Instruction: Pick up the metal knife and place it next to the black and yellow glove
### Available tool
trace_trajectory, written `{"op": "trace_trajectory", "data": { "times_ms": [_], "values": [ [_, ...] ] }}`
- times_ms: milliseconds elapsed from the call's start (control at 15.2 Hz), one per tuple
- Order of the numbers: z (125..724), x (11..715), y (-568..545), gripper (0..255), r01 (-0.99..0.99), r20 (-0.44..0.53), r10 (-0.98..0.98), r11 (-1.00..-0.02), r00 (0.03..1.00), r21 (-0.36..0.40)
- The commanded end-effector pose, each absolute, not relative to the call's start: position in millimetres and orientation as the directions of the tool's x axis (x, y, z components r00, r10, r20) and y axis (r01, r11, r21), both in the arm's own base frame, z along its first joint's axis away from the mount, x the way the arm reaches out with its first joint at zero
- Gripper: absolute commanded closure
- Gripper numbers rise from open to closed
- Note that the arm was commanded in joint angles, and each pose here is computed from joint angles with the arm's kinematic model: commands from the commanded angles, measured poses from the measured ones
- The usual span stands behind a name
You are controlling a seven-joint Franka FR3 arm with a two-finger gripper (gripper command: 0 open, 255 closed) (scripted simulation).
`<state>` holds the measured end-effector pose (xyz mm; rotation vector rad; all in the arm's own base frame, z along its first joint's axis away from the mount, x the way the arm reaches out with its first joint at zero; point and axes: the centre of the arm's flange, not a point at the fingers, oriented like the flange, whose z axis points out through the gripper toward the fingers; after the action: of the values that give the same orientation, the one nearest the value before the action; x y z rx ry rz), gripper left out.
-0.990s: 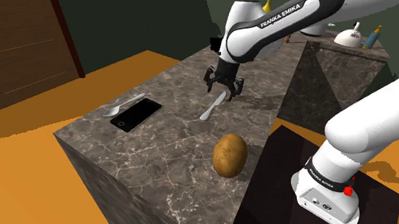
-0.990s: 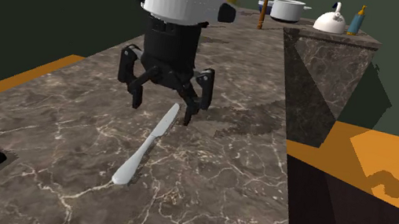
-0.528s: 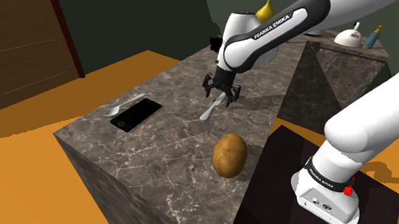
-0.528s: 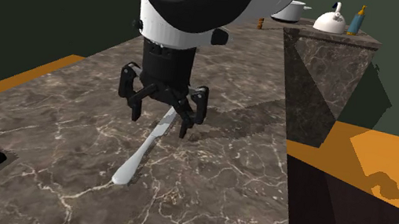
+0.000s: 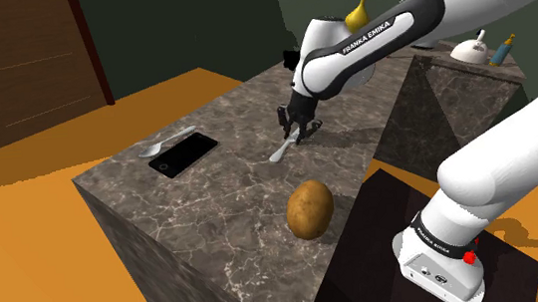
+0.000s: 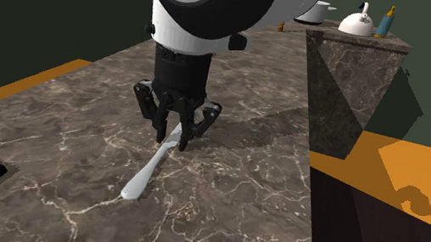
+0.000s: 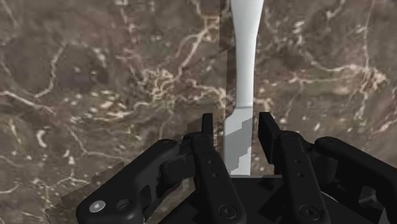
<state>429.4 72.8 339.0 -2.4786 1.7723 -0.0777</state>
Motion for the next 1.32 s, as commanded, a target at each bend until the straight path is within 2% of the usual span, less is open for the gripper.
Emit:
{"op": "trace_trajectory", "data": {
  "times_ms": [0,462,1254],
  "values": [
    [339,430,73,255,-0.941,-0.013,-0.946,-0.321,0.325,-0.108],
    [339,430,73,255,-0.941,-0.013,-0.946,-0.321,0.325,-0.108],
    [402,430,73,255,-0.941,-0.013,-0.946,-0.321,0.325,-0.108]
  ]
}}
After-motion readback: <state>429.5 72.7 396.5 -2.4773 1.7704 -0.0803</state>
